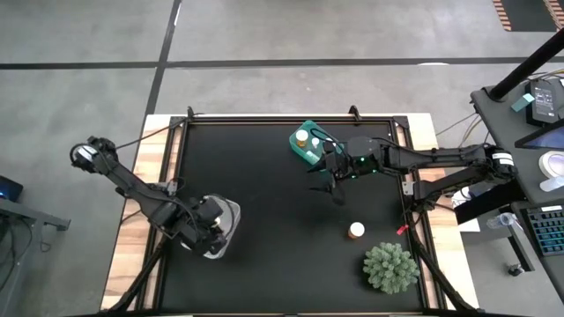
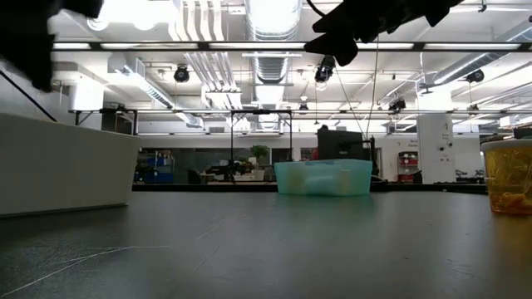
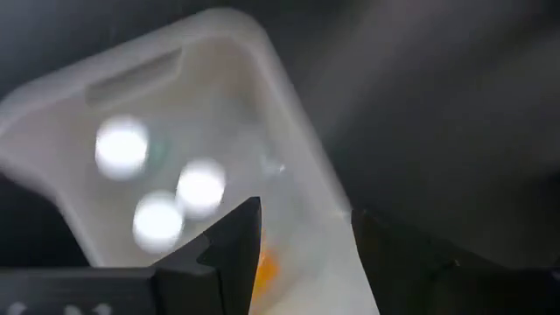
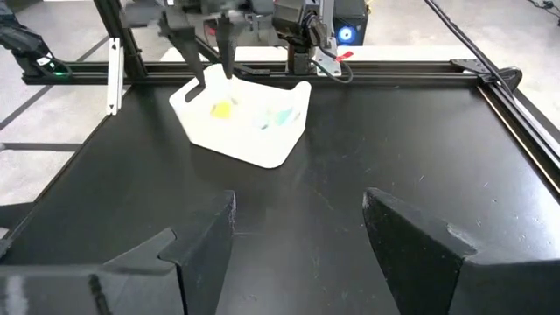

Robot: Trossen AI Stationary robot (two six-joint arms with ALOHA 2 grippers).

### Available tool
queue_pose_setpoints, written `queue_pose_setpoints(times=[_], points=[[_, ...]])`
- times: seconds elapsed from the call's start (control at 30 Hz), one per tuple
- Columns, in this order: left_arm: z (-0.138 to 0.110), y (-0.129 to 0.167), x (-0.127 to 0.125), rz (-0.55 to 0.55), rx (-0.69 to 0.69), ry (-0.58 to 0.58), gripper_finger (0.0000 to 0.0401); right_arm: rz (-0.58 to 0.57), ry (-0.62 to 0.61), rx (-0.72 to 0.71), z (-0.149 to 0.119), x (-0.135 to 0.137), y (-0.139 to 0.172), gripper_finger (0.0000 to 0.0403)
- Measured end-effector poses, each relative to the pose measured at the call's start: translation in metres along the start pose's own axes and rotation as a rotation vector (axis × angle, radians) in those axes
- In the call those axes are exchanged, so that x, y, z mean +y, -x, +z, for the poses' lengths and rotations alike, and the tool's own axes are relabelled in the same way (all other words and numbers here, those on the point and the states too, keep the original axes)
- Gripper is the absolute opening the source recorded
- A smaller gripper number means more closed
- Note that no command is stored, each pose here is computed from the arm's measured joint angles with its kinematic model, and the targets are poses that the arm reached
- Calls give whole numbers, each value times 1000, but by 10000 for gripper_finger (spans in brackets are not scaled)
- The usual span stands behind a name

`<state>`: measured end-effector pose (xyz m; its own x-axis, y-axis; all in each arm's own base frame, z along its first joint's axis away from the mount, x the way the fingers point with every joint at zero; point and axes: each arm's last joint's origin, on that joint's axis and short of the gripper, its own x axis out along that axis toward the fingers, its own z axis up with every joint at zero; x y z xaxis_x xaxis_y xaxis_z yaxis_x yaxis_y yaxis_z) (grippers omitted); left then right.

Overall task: Pick and place medicine bottles into bin by pill shape (circle, oval)
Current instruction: Put the orange capsule bottle into the blue bin

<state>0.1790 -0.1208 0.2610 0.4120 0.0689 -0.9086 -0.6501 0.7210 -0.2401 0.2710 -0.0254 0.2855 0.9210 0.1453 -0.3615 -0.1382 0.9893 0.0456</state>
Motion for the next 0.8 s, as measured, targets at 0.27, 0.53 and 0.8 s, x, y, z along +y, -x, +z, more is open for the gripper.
queue_pose_setpoints(times=[0.27,0.53,0.8], points=[[37,17,-27,-176,-311,-223,164,0,-2,3,0,0,0,246],[67,9,-30,-198,-474,-418,164,1,-74,69,-7,1,1,240],[94,8,-26,-110,-611,-694,164,-44,-431,394,-15,7,24,238]])
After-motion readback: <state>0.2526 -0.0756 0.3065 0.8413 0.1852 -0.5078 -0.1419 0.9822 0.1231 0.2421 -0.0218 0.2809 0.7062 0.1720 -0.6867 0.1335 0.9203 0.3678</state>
